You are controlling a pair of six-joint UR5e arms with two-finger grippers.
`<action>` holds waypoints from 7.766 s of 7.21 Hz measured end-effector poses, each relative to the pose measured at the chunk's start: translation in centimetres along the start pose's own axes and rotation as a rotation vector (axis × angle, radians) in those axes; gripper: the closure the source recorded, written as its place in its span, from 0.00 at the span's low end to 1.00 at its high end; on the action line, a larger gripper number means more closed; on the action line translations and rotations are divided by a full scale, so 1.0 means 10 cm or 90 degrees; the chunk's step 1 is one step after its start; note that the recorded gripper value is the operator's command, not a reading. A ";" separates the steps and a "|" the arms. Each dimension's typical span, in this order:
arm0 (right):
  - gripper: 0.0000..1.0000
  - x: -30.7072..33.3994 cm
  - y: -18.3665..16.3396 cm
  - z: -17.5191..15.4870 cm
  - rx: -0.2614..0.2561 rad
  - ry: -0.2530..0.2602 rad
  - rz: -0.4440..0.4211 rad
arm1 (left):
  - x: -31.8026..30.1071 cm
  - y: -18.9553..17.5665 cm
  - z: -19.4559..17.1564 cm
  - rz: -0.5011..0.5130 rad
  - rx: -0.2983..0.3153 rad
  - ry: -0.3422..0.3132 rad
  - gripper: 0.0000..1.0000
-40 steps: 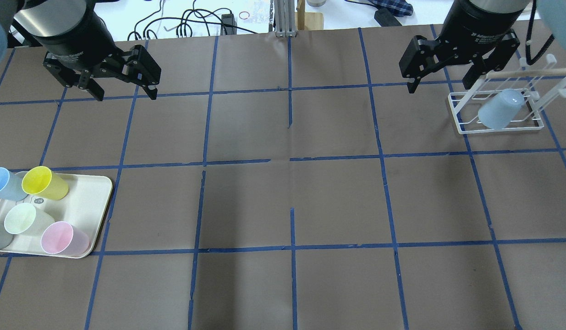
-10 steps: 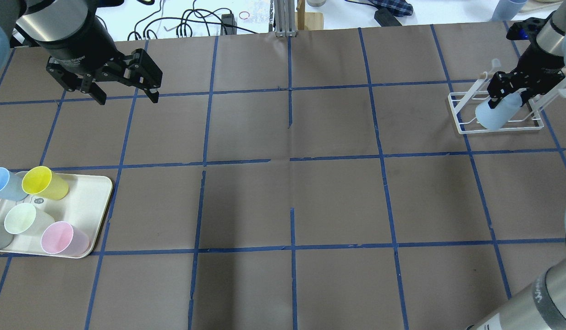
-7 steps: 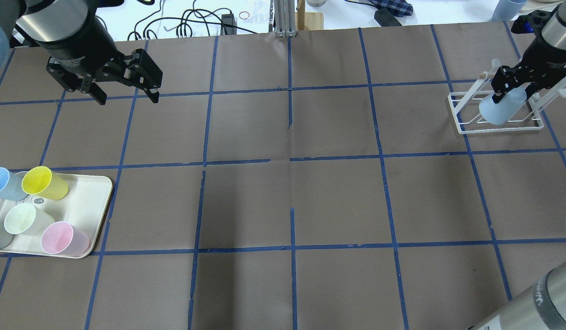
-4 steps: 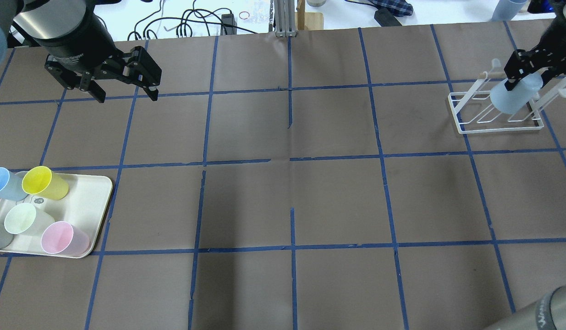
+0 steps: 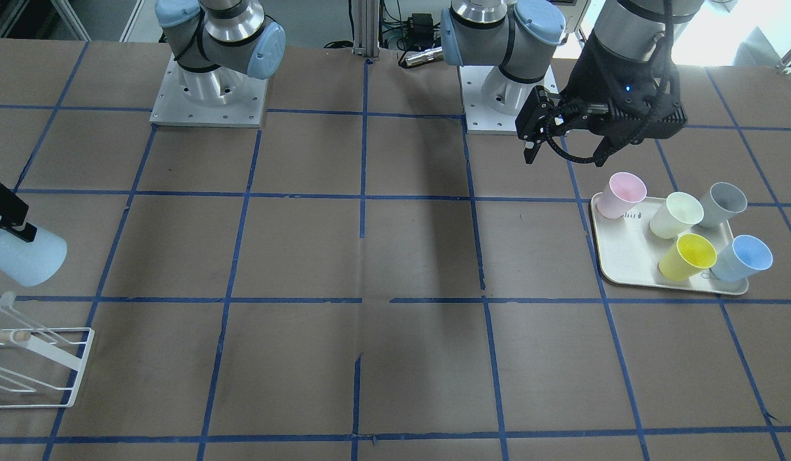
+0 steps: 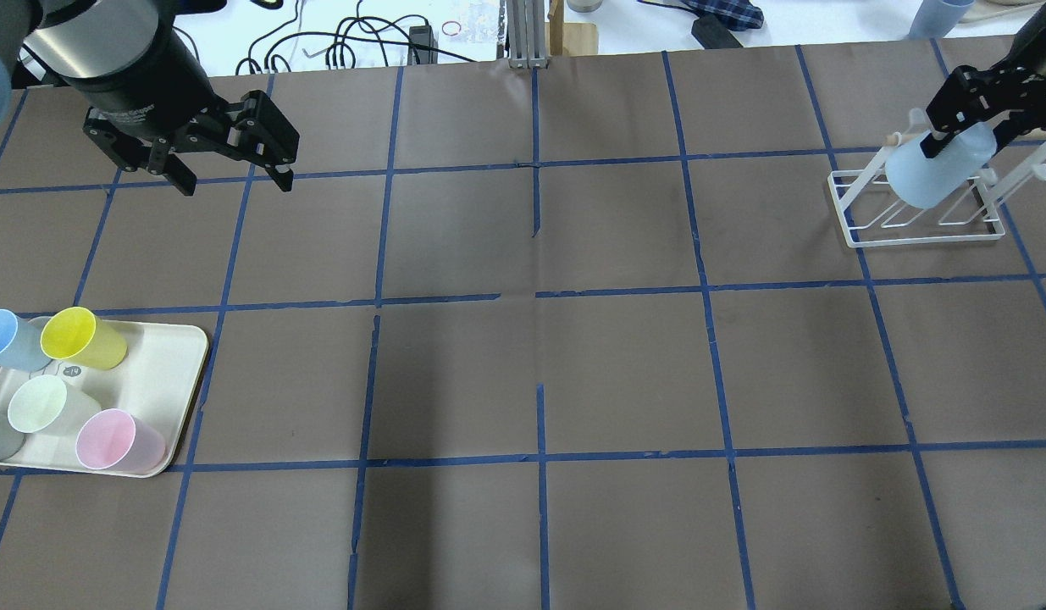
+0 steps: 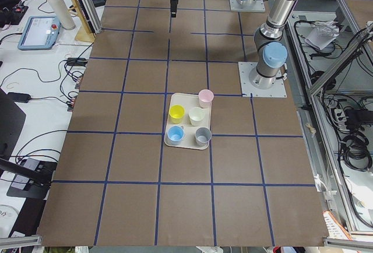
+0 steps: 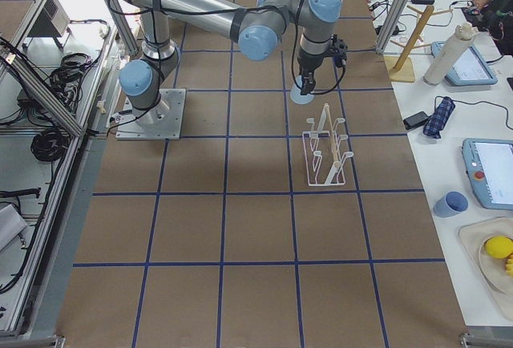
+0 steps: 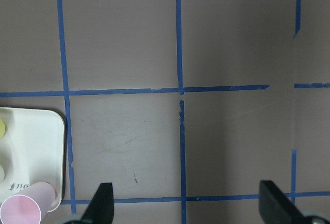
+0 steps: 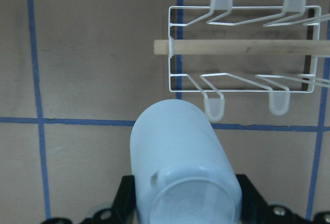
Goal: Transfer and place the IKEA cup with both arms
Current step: 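Carry the cup toward the table center while the left gripper reaches toward it, then grasp the cup's open end with the left gripper while the right gripper releases, then carry the cup to the white tray with the left gripper while the right withdraws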
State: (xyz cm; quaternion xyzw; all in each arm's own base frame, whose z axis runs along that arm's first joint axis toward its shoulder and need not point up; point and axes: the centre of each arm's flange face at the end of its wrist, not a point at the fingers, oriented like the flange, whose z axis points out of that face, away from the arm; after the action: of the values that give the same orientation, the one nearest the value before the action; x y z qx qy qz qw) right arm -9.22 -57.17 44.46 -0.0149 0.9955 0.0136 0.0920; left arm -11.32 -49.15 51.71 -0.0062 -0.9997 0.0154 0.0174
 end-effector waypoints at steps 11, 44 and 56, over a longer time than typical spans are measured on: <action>0.51 -1.70 0.52 0.16 -0.166 -0.657 0.165 | 0.63 0.31 1.70 -0.288 -0.192 0.916 0.00; 0.00 -1.52 0.58 0.15 -0.207 -0.391 0.152 | -0.27 0.08 1.71 -0.184 -0.070 0.574 1.00; 0.00 -2.51 0.35 -0.06 0.071 0.153 0.022 | -2.96 0.64 2.22 0.235 0.155 0.100 1.00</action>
State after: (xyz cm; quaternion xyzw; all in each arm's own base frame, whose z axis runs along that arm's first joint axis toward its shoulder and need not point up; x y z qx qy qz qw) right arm 15.18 -52.98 49.79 0.0062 0.9987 -0.0424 -0.0272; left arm 17.51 -43.82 28.35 -0.1879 -0.9679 0.1386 0.0927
